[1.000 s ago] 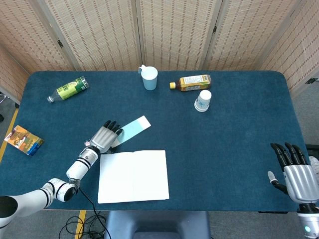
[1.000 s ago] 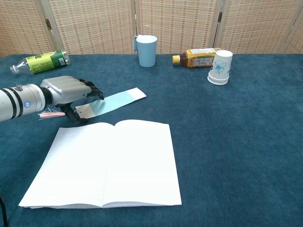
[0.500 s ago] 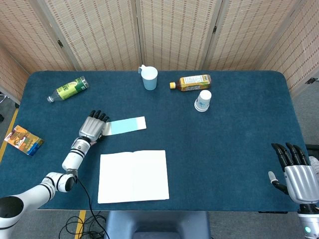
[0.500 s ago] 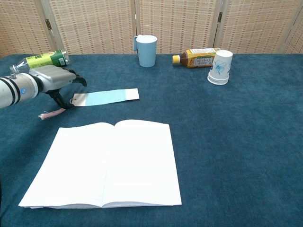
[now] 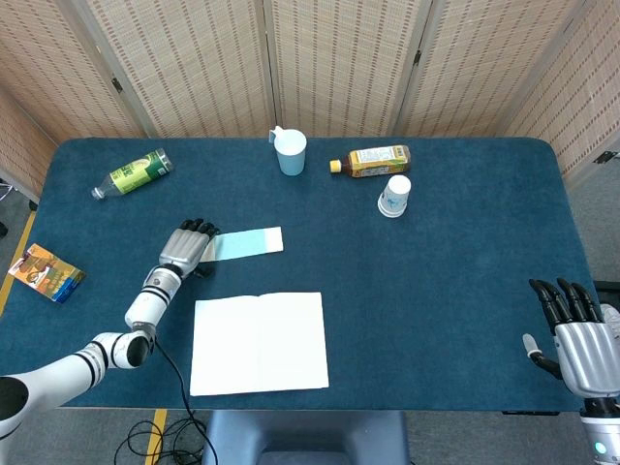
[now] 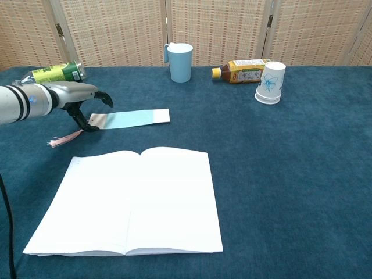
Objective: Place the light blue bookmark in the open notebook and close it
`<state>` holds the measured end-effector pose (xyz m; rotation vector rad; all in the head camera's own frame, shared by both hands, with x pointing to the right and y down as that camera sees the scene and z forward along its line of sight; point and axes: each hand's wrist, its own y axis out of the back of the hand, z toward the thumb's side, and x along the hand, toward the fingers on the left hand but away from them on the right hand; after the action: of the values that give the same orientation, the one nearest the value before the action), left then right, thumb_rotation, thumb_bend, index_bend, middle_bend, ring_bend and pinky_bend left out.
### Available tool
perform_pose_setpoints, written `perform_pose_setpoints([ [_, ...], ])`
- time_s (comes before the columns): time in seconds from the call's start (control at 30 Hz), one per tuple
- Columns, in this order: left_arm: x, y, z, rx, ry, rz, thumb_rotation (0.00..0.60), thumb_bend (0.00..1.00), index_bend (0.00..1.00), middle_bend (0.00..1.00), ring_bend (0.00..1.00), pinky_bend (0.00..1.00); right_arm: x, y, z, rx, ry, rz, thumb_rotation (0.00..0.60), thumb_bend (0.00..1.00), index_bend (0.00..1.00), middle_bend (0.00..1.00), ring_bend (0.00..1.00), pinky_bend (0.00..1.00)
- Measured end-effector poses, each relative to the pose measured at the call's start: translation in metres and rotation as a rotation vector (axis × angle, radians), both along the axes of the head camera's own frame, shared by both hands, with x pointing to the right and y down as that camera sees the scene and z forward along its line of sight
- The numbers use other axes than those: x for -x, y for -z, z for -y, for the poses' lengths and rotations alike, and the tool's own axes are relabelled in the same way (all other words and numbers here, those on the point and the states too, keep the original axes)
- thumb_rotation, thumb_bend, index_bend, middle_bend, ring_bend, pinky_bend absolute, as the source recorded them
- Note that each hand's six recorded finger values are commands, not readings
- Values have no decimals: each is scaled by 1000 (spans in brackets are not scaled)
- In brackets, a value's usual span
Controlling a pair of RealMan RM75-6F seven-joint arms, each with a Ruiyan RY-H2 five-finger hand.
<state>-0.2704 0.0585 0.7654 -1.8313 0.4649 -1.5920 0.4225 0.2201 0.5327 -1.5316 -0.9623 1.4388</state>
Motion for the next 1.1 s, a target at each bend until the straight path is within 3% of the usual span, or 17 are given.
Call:
perform_pose_setpoints([
  [0.37,-18,-9,11,24,20,46,426,340,164,85,65,113,-3,-1,1,3,-7,-2,600,292,78,154,62,101],
  [1.1,-35,-24,10,69,25,114,408,340,136,54,38,114,-8,-1,0,8,-24,-11,600,293,79,154,62,101],
])
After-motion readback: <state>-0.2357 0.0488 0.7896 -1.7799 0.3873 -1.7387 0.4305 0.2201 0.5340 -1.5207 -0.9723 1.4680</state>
